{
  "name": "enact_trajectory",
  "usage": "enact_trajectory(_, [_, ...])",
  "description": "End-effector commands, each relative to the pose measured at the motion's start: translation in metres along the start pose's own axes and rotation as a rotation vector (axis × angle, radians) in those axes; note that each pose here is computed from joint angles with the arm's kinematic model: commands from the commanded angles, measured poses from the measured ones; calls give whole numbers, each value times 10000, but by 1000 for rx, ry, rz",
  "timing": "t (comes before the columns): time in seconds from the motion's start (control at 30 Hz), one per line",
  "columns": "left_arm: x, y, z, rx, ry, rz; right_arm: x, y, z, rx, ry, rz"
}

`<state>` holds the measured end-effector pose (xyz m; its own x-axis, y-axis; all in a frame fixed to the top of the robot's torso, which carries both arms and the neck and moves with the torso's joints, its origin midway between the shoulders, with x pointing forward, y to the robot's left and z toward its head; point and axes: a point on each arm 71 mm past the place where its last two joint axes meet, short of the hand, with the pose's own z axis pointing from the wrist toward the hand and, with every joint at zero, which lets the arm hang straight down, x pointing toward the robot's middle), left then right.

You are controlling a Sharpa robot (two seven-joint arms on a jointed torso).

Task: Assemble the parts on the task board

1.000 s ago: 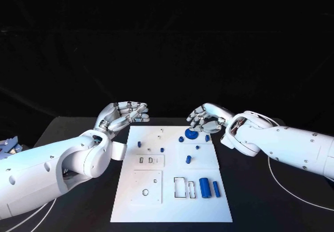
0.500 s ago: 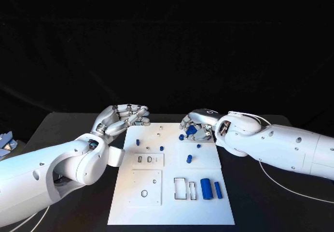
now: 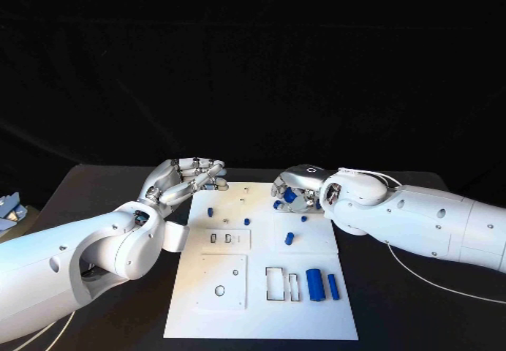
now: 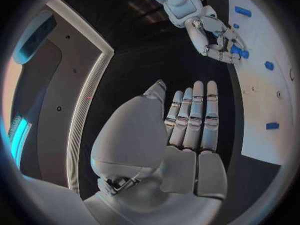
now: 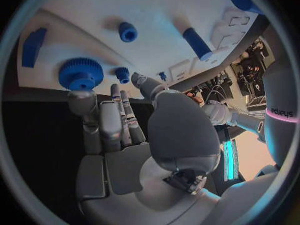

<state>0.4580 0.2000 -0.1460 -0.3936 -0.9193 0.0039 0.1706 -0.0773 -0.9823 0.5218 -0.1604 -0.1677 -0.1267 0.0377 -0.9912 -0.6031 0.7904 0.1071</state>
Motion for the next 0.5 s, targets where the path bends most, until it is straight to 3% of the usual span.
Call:
enact_trajectory(0.03, [29, -14, 2, 6, 25, -11, 15, -12, 5, 18, 20, -34])
enact_trajectory(0.5, [32, -12, -1, -1, 31, -22, 24, -2, 23, 20, 29, -33])
